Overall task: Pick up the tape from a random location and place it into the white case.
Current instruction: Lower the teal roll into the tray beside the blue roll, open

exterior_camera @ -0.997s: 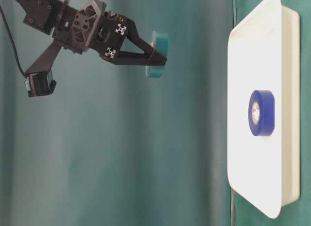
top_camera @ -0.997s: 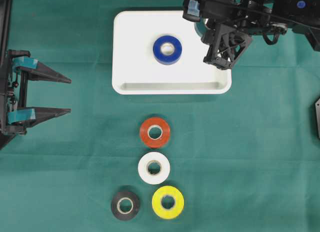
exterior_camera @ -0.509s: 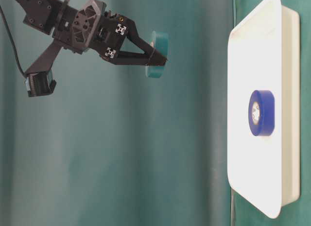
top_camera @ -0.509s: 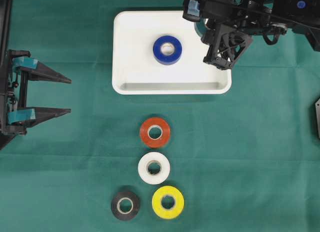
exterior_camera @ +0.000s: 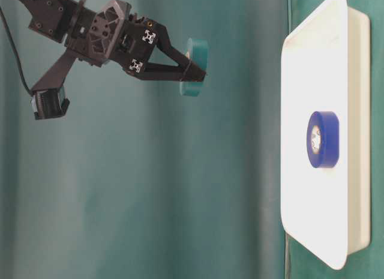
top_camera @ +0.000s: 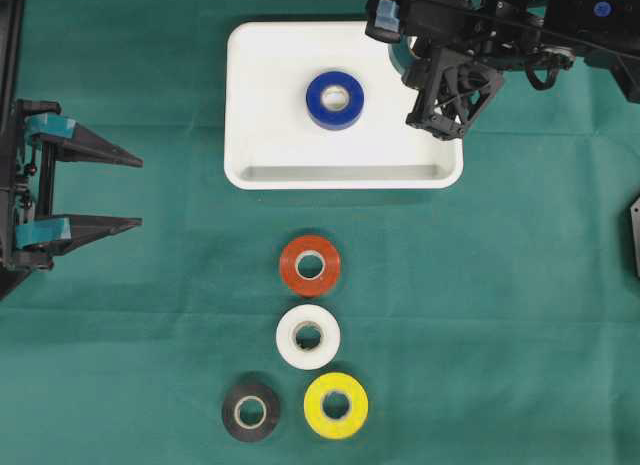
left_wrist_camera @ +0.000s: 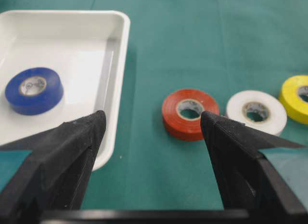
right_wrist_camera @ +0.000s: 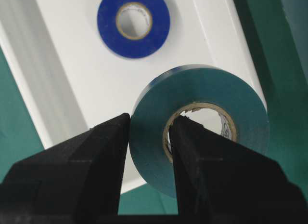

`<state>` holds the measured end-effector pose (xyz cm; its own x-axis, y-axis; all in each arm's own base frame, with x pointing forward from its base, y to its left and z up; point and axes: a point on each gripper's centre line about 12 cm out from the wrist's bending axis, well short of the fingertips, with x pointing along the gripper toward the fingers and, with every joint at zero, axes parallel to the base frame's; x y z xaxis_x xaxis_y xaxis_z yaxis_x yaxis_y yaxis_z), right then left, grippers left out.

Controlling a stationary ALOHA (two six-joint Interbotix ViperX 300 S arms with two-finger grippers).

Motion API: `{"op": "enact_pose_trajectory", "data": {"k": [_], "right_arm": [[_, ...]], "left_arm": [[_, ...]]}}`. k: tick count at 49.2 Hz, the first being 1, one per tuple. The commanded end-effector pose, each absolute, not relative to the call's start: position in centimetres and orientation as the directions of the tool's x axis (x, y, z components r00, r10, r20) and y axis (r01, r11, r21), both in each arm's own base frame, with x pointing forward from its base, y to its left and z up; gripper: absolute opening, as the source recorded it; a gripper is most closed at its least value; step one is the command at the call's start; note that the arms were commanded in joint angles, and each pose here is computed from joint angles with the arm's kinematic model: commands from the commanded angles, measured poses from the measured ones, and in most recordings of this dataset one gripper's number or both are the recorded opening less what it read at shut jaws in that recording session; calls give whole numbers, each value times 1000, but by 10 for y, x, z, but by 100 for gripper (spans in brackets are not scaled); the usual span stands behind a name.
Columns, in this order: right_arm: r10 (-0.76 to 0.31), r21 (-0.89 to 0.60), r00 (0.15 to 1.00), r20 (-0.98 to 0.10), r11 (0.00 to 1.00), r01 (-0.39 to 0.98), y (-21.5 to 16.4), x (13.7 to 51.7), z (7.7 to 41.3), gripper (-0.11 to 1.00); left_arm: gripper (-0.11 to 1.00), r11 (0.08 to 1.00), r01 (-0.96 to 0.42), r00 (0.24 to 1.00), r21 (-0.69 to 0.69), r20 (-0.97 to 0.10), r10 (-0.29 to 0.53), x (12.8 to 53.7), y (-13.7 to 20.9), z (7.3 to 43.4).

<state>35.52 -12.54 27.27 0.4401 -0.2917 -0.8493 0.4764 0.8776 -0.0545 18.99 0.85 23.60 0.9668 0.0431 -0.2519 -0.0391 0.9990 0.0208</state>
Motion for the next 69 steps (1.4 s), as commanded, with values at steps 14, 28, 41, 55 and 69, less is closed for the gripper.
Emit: {"op": "enact_pose_trajectory", "data": {"k": [14, 28, 41, 55, 69], "right_arm": [[-280, -58, 425, -861, 884, 464, -129, 371, 243, 29], [-259, -42, 407, -876, 882, 470, -132, 371, 192, 29], [-252, -8, 435, -864, 872, 490, -137, 367, 162, 29], [-242, 0, 432, -869, 872, 489, -138, 370, 142, 29], [-240, -1, 423, -874, 871, 491, -140, 371, 138, 29]], "left_arm": [[80, 999, -42, 970, 16, -240, 45, 192, 9, 240], [80, 999, -44, 970, 16, -240, 46, 192, 9, 240], [80, 999, -44, 970, 16, -239, 46, 192, 9, 240], [80, 999, -42, 971, 16, -236, 45, 192, 9, 241], [80, 999, -42, 970, 16, -237, 45, 192, 9, 240]]}}
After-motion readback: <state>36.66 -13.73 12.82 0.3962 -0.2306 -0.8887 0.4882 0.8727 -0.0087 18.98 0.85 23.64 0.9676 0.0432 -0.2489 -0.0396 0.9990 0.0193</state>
